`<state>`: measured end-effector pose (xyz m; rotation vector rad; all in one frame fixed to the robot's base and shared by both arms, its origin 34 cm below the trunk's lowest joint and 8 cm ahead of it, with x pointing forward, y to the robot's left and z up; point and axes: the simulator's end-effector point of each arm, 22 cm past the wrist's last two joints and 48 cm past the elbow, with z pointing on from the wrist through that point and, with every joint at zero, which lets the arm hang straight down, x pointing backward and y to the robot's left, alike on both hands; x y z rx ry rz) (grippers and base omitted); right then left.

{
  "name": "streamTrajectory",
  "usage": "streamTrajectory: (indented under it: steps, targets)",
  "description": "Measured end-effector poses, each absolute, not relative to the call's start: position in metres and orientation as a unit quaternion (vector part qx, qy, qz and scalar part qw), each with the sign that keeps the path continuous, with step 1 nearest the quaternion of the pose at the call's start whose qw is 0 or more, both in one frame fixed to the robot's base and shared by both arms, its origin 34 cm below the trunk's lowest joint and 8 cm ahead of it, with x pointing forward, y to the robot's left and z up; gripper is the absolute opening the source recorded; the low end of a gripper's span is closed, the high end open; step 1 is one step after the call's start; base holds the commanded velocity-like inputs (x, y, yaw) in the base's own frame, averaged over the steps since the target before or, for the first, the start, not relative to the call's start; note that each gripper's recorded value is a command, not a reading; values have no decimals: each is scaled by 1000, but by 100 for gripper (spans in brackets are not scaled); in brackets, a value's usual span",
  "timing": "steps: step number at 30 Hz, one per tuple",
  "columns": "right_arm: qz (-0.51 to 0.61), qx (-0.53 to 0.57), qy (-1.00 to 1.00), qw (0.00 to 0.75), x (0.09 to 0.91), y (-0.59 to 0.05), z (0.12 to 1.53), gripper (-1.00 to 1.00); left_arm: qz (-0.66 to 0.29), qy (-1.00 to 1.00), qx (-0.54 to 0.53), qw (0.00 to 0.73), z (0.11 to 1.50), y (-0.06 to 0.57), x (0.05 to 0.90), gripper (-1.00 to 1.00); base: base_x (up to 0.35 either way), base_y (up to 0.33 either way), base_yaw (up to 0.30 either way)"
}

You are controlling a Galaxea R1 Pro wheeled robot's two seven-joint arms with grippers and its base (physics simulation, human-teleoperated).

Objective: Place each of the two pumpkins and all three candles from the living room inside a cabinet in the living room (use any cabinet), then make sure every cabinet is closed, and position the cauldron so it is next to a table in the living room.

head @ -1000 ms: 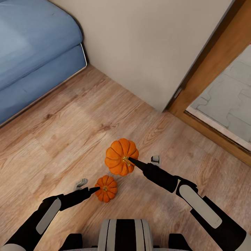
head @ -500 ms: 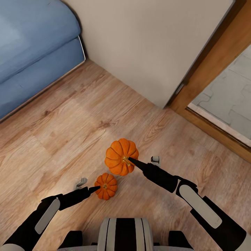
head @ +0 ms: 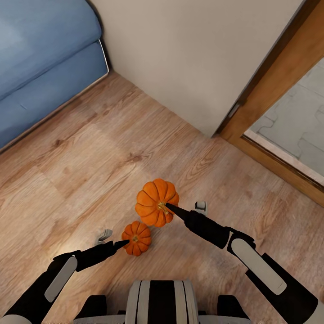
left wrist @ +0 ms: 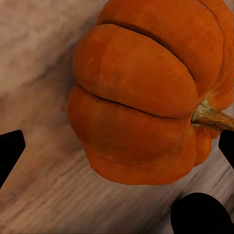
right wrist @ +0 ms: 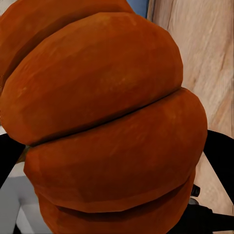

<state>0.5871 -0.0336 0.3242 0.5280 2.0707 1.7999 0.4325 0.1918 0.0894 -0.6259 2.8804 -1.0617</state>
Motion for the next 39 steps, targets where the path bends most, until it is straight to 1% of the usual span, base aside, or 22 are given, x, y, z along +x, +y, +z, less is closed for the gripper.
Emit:
streamTrajectory:
  steps: [14,24,39]
  targets:
    - [631,198,733,159,581,-34,305,-100,-335,919,-206,-12,76,192,418,100,0,0,0]
    - [632,198,732,159,581,-34,306,-100,-335,919,-206,-13,76,191,417,100,79,-7,0]
    - [633,198,732,159,581,-33,306,-100,-336,919,-205,-13,76,191,417,100,5,-23,0]
